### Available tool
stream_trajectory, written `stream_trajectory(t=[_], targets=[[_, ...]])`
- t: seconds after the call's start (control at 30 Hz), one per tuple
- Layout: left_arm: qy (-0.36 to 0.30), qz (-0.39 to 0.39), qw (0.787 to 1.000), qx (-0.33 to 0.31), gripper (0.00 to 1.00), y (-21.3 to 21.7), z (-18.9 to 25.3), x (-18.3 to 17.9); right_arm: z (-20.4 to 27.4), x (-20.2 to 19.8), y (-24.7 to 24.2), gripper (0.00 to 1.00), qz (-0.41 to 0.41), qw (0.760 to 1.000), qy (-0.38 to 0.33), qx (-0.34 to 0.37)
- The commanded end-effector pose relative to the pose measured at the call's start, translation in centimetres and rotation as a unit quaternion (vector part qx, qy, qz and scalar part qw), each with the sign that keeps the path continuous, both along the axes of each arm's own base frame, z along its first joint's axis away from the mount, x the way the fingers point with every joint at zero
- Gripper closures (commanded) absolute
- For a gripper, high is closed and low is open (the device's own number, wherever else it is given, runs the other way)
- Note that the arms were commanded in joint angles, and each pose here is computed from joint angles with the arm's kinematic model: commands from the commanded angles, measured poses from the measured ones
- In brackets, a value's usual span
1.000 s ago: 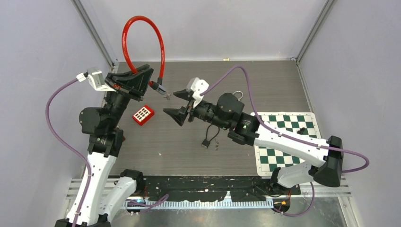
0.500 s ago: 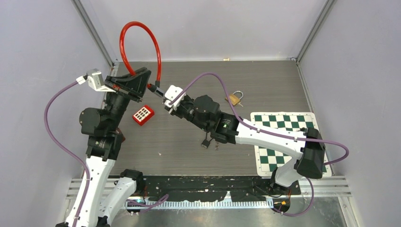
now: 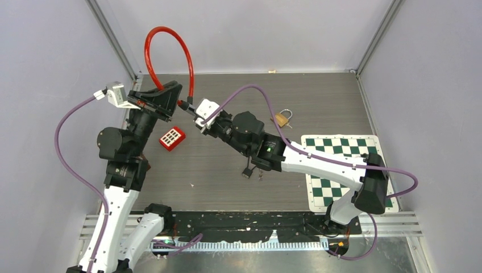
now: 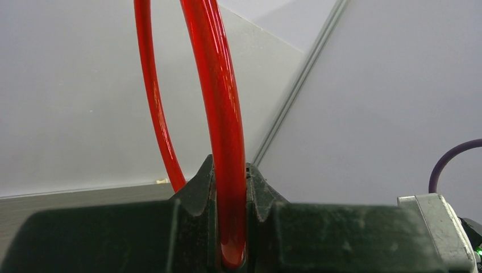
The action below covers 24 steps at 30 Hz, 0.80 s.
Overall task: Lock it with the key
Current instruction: Remove the key from the lock.
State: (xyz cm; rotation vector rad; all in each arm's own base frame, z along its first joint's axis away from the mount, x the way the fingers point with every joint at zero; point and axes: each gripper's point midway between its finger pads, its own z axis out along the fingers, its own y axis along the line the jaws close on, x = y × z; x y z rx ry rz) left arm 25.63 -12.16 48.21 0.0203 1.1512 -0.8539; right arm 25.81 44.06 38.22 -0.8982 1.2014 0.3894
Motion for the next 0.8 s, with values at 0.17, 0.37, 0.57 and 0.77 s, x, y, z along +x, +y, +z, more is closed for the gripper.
stream_trajectory(t=[0.17, 0.37, 0.57, 0.77], targets=[[-0.059, 0.015, 0.998, 0.002, 1.00, 0.6, 3.2, -1.3, 2.8, -0.4, 0.1, 0.94, 0.011, 0.999, -0.002, 0.044], [-0.094, 0.004, 0.995, 0.030, 1.00, 0.0, 4.2, -2.4, 1.7, -2.5, 0.2, 0.95, 0.129, 0.988, 0.067, 0.053], [-0.124, -0.008, 0.991, 0.051, 1.00, -0.5, 5.3, -3.3, 0.4, -6.0, -0.9, 0.95, 0.308, 0.935, 0.170, 0.045], [-0.114, 0.014, 0.993, 0.034, 1.00, 0.3, 6.1, -2.7, -1.5, -7.7, -1.1, 0.95, 0.358, 0.911, 0.203, 0.018]])
